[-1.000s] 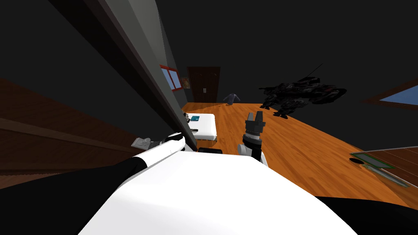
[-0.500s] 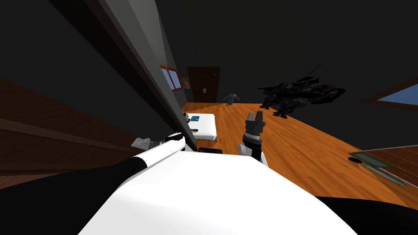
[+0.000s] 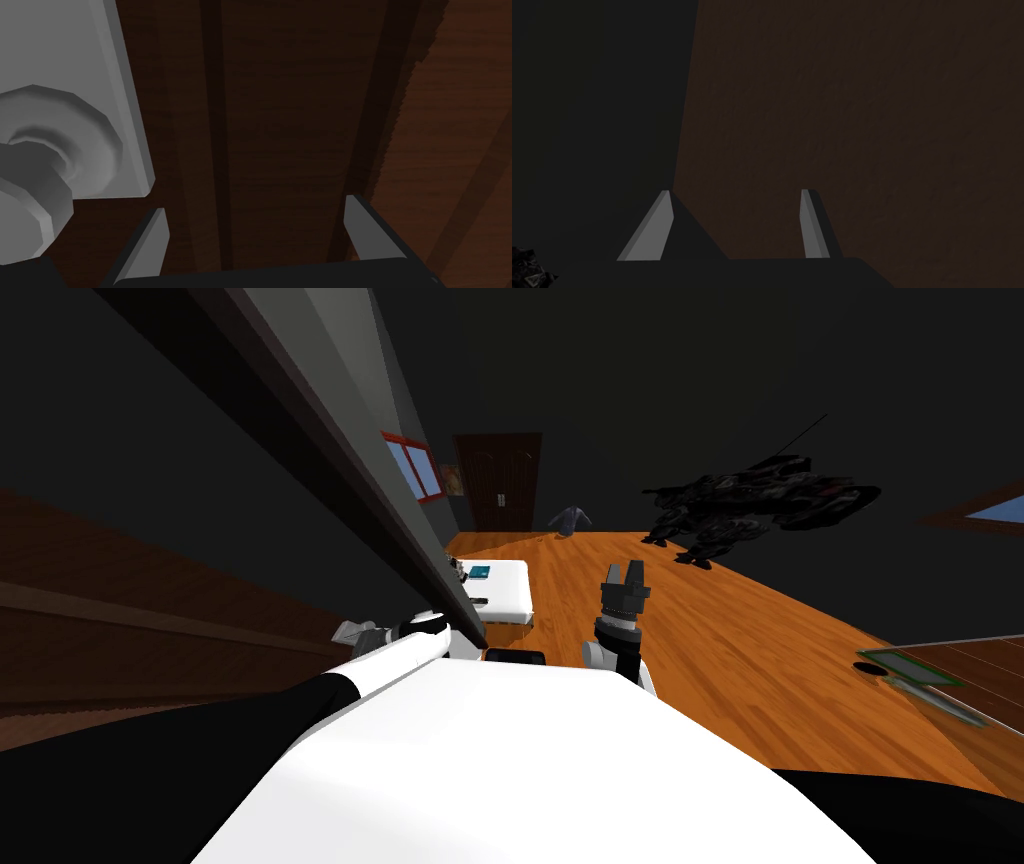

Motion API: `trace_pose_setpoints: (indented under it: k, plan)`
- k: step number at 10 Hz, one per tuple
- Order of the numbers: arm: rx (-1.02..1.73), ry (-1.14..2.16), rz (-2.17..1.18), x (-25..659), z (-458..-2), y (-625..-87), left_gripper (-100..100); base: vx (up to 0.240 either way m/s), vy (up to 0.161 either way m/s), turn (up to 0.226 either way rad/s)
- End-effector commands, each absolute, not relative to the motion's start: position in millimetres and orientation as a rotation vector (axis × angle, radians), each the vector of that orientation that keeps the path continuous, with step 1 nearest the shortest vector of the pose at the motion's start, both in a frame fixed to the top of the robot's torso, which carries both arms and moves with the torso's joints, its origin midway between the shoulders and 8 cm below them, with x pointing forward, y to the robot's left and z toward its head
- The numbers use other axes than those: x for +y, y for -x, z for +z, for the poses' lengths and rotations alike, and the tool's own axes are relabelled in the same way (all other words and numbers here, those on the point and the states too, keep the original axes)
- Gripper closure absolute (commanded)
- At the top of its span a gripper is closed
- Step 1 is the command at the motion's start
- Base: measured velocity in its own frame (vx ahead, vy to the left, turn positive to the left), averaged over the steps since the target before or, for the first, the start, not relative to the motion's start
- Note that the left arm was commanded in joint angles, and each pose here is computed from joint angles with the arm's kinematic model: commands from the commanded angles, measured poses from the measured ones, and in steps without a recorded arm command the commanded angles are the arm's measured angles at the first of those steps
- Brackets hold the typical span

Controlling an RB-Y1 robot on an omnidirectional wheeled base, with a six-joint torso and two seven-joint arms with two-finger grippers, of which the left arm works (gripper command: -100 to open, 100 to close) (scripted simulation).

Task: Push the door open

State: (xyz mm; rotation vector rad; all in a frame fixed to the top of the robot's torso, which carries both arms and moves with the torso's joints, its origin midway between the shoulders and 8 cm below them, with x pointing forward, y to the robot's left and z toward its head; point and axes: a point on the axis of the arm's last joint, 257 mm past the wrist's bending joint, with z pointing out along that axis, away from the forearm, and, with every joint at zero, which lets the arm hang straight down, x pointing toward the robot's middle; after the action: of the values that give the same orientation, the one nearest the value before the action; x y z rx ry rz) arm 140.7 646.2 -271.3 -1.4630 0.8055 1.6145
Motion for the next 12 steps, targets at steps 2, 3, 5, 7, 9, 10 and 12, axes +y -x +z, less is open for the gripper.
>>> trace_pose_setpoints:
  k: [2,3,5,7,9,10,12]
  plan:
    - [0.778,1.444,1.612,651,-258,-149,-100,-0.123,0.135,0.027]
    - [0.777,1.475,1.616,648,-265,-146,-100,-0.075,0.162,-0.045]
    - [0.781,1.523,1.62,641,-276,-140,-100,0.03,0.116,-0.023]
    - [0.787,1.576,1.617,633,-288,-137,-100,0.108,0.053,-0.06]
    - [0.791,1.603,1.609,629,-293,-138,-100,0.057,-0.007,0.042]
    - [0.791,1.603,1.609,629,-293,-138,-100,0.013,-0.018,0.052]
    - [0.791,1.603,1.609,629,-293,-138,-100,-0.008,0.011,-0.03]
